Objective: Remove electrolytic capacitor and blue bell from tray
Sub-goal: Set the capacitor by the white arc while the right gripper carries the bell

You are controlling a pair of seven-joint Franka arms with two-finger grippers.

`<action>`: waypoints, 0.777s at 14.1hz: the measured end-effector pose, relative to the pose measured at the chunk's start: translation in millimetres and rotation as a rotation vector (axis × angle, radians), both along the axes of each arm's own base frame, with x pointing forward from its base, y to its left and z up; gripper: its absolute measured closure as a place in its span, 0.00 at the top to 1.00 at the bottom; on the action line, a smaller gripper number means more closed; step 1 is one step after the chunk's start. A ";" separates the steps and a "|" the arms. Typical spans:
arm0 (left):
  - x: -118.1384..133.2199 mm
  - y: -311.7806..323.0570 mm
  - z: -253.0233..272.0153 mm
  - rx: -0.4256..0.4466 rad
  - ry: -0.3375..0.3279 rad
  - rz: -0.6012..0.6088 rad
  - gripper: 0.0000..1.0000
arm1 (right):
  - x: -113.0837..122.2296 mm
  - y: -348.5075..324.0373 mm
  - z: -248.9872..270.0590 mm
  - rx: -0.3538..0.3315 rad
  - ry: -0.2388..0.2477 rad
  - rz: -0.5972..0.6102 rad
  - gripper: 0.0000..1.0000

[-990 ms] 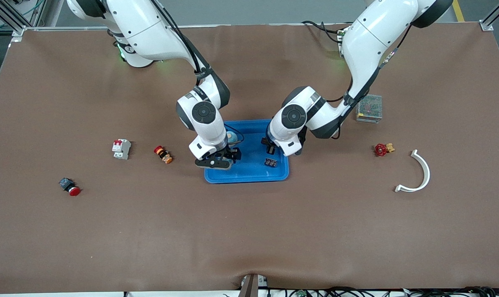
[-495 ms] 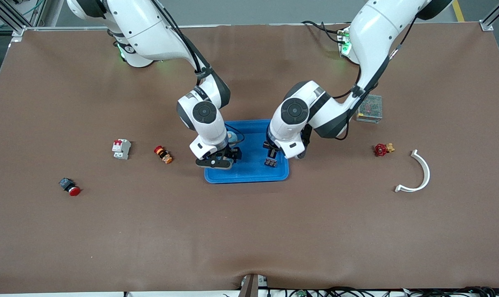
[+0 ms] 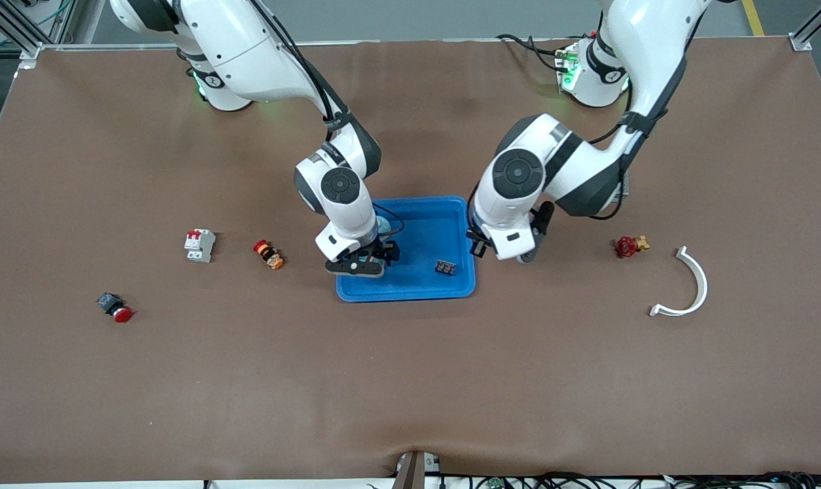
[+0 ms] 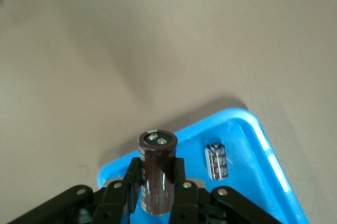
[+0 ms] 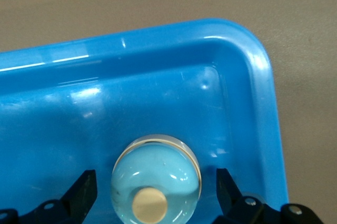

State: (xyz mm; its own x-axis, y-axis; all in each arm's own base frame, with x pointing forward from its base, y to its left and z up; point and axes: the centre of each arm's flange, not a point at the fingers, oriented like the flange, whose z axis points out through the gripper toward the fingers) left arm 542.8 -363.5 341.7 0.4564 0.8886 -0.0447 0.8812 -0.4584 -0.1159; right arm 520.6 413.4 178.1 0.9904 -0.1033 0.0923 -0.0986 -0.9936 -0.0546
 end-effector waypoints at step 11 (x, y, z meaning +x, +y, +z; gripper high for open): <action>13.4 109.3 -21.3 0.089 0.140 -0.144 0.29 | -0.5 2.6 0.9 0.000 -0.001 0.004 0.70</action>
State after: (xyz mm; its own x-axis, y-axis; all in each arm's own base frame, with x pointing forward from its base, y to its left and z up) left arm 556.2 -254.1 320.4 0.5734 0.8182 -0.0409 0.7801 -0.5606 -0.2776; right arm 520.1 416.0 179.0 0.9907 -0.0994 0.0934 -0.0945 -0.9940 -0.0552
